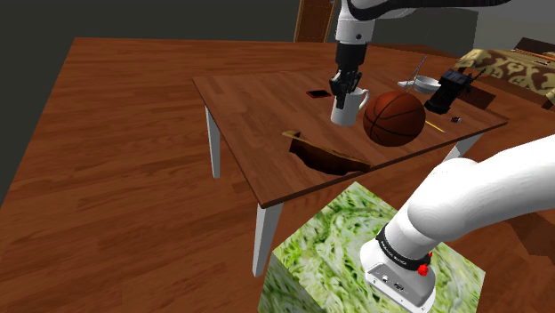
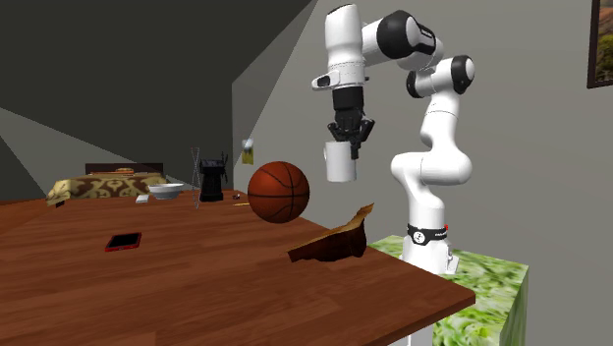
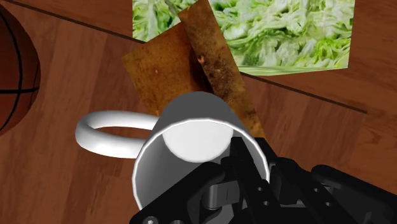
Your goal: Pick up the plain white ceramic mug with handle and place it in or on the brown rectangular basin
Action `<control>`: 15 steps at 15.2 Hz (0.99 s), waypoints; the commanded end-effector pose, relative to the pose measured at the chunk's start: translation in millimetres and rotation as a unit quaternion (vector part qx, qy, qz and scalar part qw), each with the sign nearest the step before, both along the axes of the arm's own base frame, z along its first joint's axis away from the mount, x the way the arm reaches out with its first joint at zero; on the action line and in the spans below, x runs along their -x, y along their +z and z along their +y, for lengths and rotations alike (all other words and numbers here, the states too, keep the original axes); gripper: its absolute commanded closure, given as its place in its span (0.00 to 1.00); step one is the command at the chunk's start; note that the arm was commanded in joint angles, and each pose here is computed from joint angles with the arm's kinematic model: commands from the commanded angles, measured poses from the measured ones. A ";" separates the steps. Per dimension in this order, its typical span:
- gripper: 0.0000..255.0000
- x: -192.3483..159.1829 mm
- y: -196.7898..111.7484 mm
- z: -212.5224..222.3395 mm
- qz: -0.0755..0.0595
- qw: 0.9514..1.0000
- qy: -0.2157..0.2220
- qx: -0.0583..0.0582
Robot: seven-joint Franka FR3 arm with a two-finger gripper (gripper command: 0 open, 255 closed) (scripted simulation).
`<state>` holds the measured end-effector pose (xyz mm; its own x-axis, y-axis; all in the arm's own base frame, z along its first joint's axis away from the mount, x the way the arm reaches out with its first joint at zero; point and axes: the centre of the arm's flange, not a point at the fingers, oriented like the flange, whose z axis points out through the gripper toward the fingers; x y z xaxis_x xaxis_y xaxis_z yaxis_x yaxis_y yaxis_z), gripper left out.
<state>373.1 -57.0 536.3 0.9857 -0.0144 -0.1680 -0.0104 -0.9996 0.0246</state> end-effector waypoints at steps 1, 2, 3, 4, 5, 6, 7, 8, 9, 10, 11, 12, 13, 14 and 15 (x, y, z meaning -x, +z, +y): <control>1.00 2.2 -9.4 1.5 0.000 1.000 0.000 0.000; 1.00 2.1 -14.6 1.5 0.000 1.000 0.000 0.000; 1.00 2.1 -19.9 1.5 0.000 1.000 0.000 0.000; 1.00 2.1 -25.2 1.5 0.000 1.000 0.000 0.000; 1.00 2.1 -30.5 1.5 0.000 1.000 0.000 0.000; 1.00 2.1 -35.8 1.5 0.000 1.000 0.000 0.000; 1.00 2.1 -41.0 1.5 0.000 1.000 0.000 0.000; 1.00 2.1 -46.3 1.5 0.000 1.000 0.000 0.000; 1.00 2.1 -51.6 1.5 0.000 1.000 0.000 0.000; 1.00 2.1 -56.9 1.5 0.000 1.000 0.000 0.000; 1.00 2.1 -62.2 1.5 0.000 1.000 0.000 0.000; 1.00 2.1 -67.4 1.5 0.000 1.000 0.000 0.000; 1.00 2.1 -72.7 1.5 0.000 1.000 0.000 0.000; 1.00 2.1 -78.0 1.5 0.000 1.000 0.000 0.000; 1.00 2.1 -83.3 1.5 0.000 1.000 0.000 0.000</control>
